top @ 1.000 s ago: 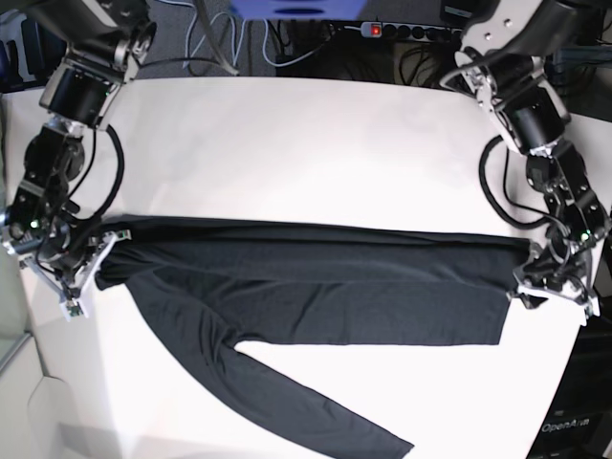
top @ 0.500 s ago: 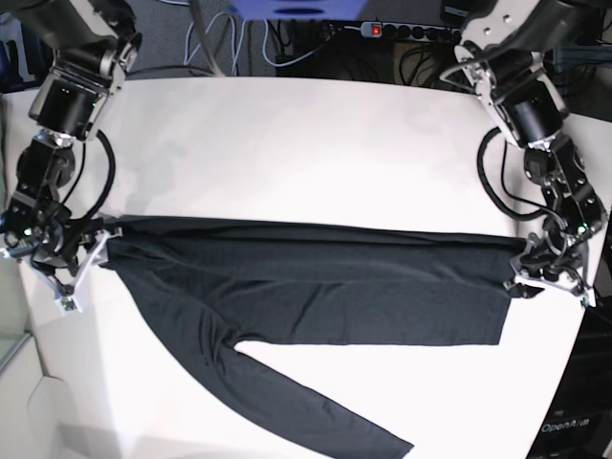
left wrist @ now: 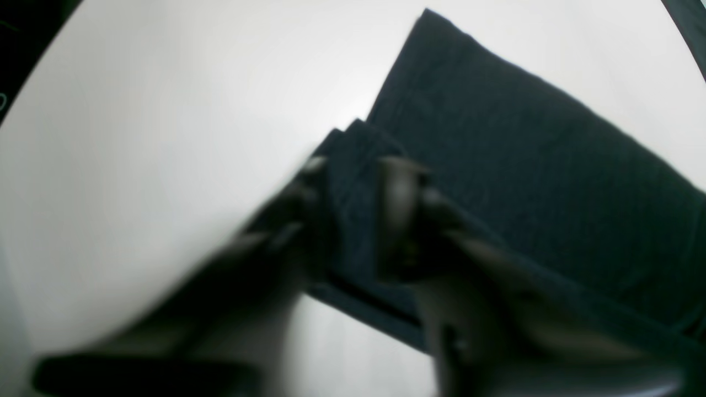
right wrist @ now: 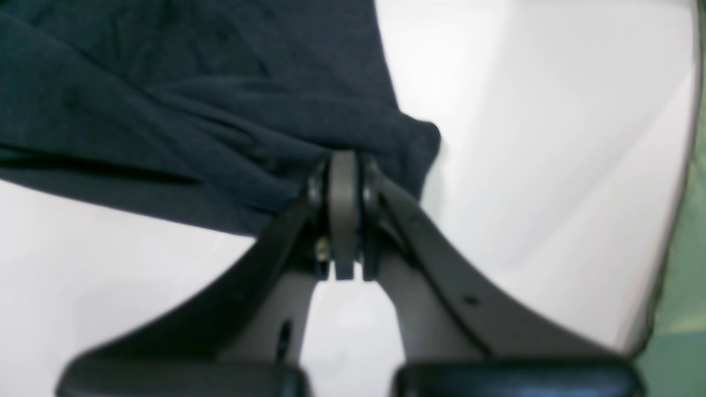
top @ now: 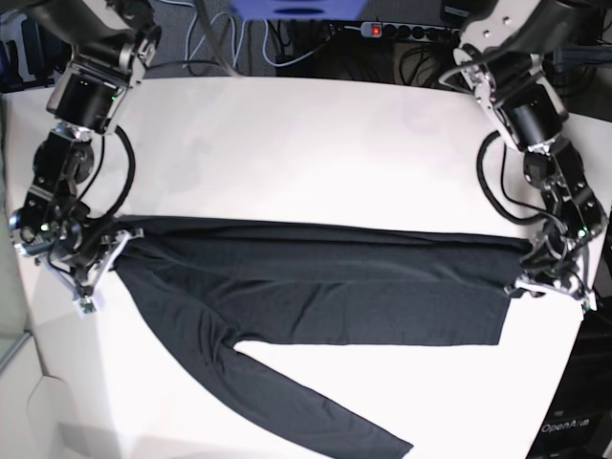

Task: Fold the T-shirt properly
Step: 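Drag the held shirt edge with both grippers toward the robot base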

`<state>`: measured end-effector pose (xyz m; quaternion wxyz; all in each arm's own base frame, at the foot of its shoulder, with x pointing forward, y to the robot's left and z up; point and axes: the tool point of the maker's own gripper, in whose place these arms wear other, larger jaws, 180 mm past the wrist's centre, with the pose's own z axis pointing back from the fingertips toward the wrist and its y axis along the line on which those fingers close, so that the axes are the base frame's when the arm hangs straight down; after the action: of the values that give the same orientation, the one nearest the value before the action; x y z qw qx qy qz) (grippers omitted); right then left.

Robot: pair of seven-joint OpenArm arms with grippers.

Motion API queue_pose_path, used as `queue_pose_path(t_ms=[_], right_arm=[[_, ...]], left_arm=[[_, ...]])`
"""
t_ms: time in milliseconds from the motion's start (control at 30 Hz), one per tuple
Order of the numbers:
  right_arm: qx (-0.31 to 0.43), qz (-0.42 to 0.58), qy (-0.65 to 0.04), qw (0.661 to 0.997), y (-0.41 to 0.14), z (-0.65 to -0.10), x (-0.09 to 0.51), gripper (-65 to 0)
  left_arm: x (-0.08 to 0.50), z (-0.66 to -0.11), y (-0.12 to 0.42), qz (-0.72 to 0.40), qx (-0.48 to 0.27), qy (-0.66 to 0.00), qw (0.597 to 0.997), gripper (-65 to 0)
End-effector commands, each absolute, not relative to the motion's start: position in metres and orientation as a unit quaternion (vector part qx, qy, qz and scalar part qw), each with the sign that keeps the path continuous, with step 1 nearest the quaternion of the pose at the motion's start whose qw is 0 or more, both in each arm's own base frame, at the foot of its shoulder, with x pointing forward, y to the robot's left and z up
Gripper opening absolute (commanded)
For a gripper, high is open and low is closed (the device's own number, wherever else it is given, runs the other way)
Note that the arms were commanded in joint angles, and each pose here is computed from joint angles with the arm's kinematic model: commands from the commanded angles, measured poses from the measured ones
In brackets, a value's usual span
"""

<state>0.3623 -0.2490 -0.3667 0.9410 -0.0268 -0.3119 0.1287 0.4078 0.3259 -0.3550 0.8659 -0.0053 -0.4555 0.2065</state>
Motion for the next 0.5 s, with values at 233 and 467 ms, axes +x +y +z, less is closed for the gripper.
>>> queue_pose_path(t_ms=[233,467], right_arm=[[-0.025,0.183,-0.339,0.923,-0.222,-0.358,0.377,-65.0],[0.003,0.175,-0.326,0.929,-0.218,-0.382,0.373,-64.9]], left_arm=[[0.432,-0.362,0.294,0.128,0.008,-0.441,0.888,-65.0],[0.432,-0.374,0.297,0.127,0.017,-0.448,0.885,-65.0]])
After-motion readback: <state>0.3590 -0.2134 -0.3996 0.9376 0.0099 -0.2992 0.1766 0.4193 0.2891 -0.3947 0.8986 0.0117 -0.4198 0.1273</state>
